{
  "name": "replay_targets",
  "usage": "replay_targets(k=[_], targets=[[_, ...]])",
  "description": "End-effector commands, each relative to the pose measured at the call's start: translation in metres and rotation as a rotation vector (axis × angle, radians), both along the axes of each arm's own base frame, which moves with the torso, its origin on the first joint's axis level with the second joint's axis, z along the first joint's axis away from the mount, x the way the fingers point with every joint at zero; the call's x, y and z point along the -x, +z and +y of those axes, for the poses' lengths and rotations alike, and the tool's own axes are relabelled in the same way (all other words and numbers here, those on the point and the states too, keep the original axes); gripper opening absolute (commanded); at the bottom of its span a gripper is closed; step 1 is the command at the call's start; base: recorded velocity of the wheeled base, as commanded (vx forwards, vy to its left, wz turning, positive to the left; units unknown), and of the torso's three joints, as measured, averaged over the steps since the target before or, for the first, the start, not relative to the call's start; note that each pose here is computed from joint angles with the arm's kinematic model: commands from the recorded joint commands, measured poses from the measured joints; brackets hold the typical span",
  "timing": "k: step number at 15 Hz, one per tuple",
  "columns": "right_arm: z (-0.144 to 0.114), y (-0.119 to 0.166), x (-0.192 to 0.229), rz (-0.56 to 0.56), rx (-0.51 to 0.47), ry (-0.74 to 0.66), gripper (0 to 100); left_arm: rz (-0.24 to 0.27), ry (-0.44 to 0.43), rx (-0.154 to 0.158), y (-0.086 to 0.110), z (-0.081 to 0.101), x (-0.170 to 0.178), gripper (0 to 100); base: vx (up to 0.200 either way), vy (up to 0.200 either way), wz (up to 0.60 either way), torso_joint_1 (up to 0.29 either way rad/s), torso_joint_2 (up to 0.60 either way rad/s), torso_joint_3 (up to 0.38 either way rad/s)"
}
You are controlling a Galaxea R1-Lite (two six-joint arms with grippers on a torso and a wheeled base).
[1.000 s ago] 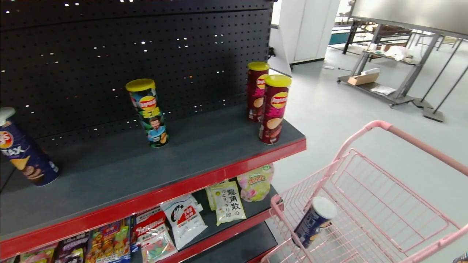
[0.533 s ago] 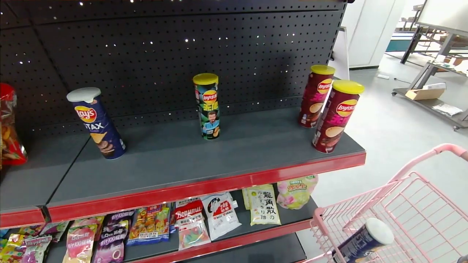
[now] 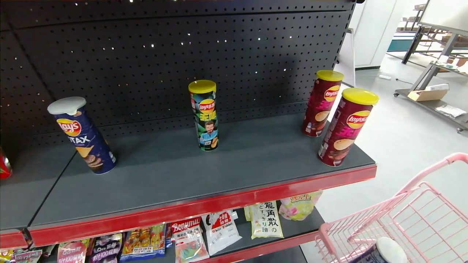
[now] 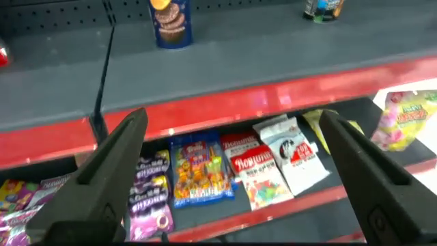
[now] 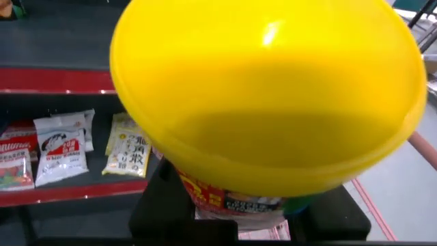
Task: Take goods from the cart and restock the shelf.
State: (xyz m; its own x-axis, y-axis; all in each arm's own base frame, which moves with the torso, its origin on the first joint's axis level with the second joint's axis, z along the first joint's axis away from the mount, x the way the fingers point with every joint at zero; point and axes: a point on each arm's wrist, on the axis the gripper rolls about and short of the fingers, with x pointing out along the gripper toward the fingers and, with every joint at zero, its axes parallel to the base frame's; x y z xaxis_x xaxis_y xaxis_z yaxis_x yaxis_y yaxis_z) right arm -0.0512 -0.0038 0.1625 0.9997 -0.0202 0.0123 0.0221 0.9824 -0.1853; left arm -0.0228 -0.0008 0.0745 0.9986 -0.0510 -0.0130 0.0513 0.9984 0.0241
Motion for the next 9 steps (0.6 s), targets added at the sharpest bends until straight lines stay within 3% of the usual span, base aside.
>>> replay_targets(k=[1,3,6,8,9], targets=[[-0.001,-0.005,0.005,-0.031,-0.002,0.003,0,-0.001,0.0,0.002,0.0,0.0,0.0,100,0.0,0.0,0.0,0.0,0.0,0.0],[-0.001,-0.008,0.003,-0.018,0.0,0.002,0,0.003,0.001,0.009,0.0,0.0,0.0,100,0.0,0.0,0.0,0.0,0.0,0.0],[0.0,-0.016,-0.001,0.01,-0.03,0.002,0,0.055,-0.019,0.007,0.002,0.0,-0.004,100,0.0,0.0,0.0,0.0,0.0,0.0],[0.0,-0.016,-0.001,0.01,-0.03,0.002,0,0.055,-0.019,0.007,0.002,0.0,-0.004,100,0.0,0.0,0.0,0.0,0.0,0.0],[0.001,-0.028,-0.007,0.05,-0.065,0.018,0,0.006,-0.083,-0.011,0.018,-0.001,0.0,100,0.0,0.0,0.0,0.0,0.0,0.0]])
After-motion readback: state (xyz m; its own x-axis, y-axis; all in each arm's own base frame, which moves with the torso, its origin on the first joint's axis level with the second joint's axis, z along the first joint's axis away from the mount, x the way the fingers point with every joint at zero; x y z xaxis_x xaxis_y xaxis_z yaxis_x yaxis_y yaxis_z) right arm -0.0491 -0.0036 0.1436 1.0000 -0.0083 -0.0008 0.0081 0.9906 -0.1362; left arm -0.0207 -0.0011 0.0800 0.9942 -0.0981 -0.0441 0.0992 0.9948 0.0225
